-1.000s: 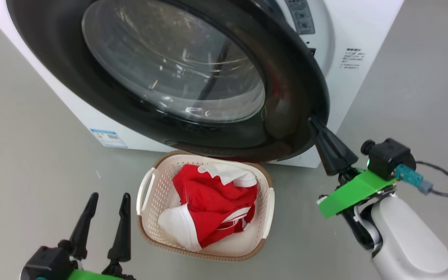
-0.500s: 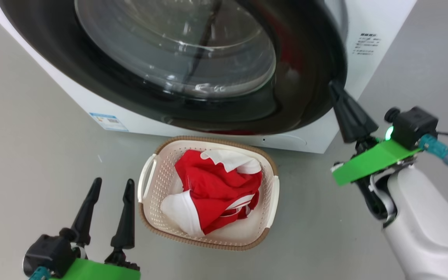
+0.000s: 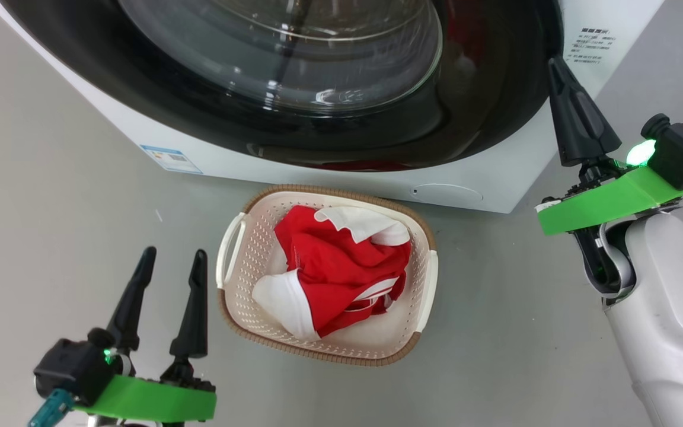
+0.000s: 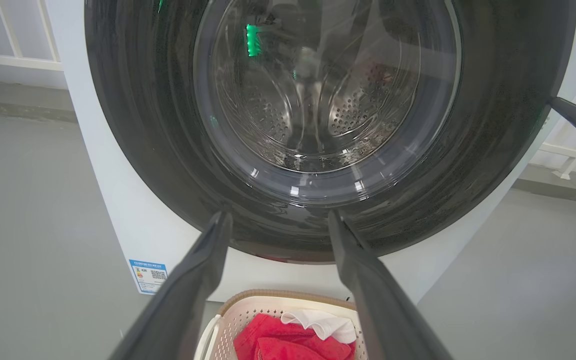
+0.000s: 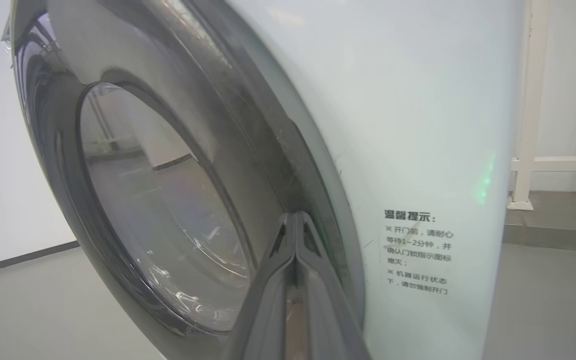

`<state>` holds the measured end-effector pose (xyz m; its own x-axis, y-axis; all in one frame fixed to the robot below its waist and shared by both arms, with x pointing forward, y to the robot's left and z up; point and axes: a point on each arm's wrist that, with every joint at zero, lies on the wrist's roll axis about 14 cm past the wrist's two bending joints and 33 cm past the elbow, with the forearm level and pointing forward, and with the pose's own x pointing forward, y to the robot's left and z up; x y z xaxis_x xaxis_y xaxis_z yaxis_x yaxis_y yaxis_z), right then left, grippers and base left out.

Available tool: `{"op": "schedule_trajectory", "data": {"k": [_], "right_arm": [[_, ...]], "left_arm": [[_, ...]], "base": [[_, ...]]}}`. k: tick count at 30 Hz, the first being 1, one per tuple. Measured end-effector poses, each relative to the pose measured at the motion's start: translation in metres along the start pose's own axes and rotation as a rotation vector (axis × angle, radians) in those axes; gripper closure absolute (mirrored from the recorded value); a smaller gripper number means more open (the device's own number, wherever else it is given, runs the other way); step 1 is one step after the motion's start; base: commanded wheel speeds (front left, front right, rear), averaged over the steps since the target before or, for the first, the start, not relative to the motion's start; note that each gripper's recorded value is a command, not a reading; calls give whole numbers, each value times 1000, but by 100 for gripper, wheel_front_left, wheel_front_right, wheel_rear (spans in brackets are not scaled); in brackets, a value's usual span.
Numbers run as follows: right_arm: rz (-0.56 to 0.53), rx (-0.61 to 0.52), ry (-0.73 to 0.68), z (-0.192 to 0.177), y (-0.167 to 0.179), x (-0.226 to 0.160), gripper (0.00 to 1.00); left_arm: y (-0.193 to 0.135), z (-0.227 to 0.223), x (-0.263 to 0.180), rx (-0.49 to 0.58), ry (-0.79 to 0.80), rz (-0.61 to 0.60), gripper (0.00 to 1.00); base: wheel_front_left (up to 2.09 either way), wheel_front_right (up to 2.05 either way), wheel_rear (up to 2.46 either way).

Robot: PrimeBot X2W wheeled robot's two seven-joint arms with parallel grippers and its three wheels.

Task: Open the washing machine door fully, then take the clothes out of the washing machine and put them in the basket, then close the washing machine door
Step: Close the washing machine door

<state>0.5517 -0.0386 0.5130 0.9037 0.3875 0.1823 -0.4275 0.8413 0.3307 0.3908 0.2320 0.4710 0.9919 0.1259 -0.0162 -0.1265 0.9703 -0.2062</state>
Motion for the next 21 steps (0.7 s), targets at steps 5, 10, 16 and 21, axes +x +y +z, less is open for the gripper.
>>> {"op": "schedule_trajectory", "data": {"k": [5,10,16,21], "right_arm": [[0,-1,-6,1,0,1,100],[-1,-10,-5,5,2,-3,68],[-23,-23,70,-13,0,-35,0],[-45,-32,111,-20,-3,-59,0]], "left_arm": [[0,5,3,-3,-17,0,0],[-2,9,2,-7,-30,-6,0],[-8,14,-2,-4,-42,-24,0],[-12,11,-7,8,-32,-38,0]], "base": [[0,0,0],[0,0,0],[0,0,0],[0,0,0]]}}
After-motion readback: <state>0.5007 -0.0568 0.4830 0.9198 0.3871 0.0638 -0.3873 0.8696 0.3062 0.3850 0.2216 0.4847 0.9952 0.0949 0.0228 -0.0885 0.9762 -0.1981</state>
